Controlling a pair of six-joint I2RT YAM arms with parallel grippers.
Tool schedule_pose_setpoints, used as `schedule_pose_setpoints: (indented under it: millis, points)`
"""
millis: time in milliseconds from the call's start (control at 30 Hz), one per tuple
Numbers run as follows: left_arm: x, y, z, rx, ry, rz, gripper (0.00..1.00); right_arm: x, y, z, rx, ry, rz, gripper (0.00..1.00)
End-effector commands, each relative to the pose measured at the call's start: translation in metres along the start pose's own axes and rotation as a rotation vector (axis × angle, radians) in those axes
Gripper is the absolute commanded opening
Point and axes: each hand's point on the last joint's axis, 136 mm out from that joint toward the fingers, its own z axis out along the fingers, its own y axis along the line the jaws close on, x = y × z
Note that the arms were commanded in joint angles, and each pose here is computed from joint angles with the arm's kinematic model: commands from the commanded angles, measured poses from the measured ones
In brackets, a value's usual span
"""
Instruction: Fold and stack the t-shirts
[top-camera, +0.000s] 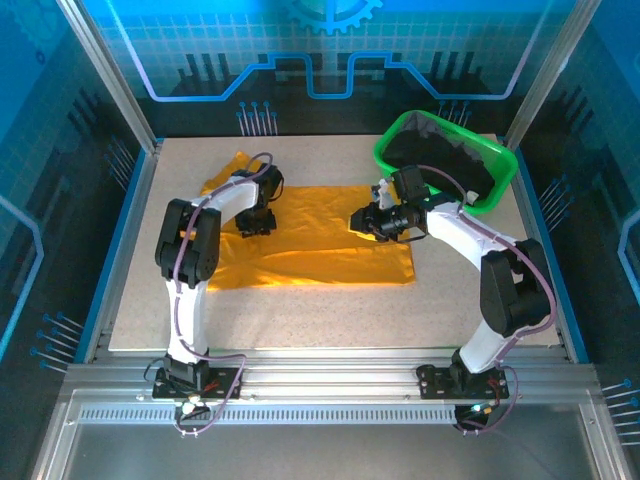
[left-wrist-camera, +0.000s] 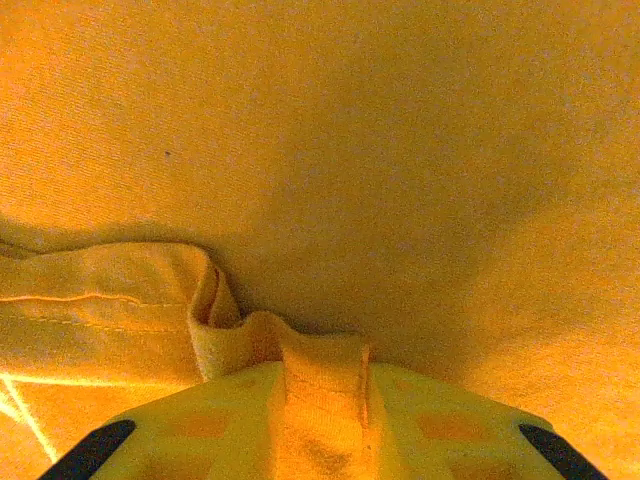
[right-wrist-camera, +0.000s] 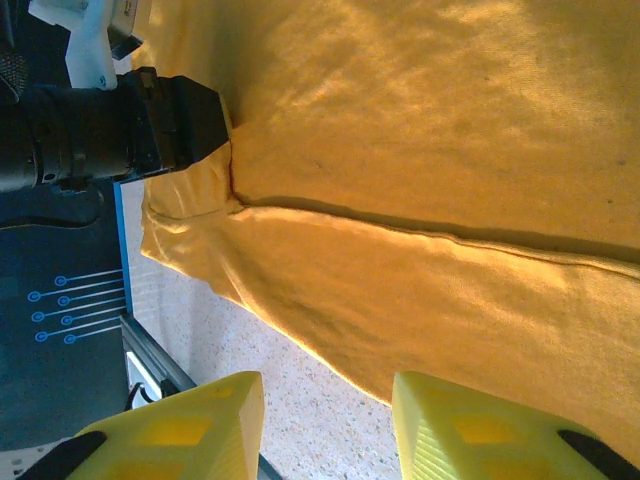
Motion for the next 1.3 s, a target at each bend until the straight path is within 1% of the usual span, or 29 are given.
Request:
schedule_pose_setpoints:
  millis: [0,133,333,533,667,1000,1067,1100,1133,1167,1200,1233,1267]
  points:
    - [-0.004,-0.002,0.002,-0.018,-0.013,0.040,0.27,0.002,0.008,-0.006,-0.028,0.000,-0.010,0.40]
    - [-0.007,-0.001,0.000,-0.029,-0.030,0.050,0.20,0.001,0.008,-0.006,-0.026,-0.001,-0.008,0.39]
    - [-0.016,-0.006,-0.020,-0.011,-0.104,0.072,0.00,0.002,0.007,-0.004,-0.024,0.004,-0.004,0.38]
    - [-0.018,-0.015,-0.045,0.025,-0.189,0.097,0.00,0.001,0.007,-0.004,-0.025,0.003,-0.005,0.38]
    - [-0.013,-0.023,-0.053,0.054,-0.222,0.132,0.00,0.001,0.007,-0.003,-0.024,0.007,-0.001,0.37]
    - [0.004,-0.025,-0.040,0.048,-0.184,0.174,0.00,0.000,0.007,-0.002,-0.025,0.016,0.001,0.37]
    - [0.003,-0.026,-0.040,0.049,-0.184,0.179,0.07,0.000,0.006,-0.001,-0.022,0.018,0.002,0.37]
    - [0.001,-0.027,-0.041,0.050,-0.190,0.178,0.14,0.001,0.006,-0.001,-0.021,0.019,0.001,0.37]
    - [0.000,-0.027,-0.045,0.055,-0.201,0.178,0.25,0.001,0.006,-0.001,-0.017,0.020,0.001,0.37]
    - [-0.002,-0.028,-0.049,0.061,-0.211,0.174,0.32,0.002,0.005,-0.001,-0.013,0.021,0.001,0.37]
    - [-0.004,-0.026,-0.055,0.061,-0.223,0.164,0.41,0.002,0.003,-0.001,-0.003,0.021,0.003,0.37]
    - [-0.005,-0.022,-0.063,0.061,-0.235,0.146,0.48,0.003,0.000,-0.002,0.012,0.024,0.006,0.36]
    - [-0.005,-0.018,-0.070,0.062,-0.245,0.127,0.51,0.004,-0.005,-0.002,0.036,0.019,0.009,0.36]
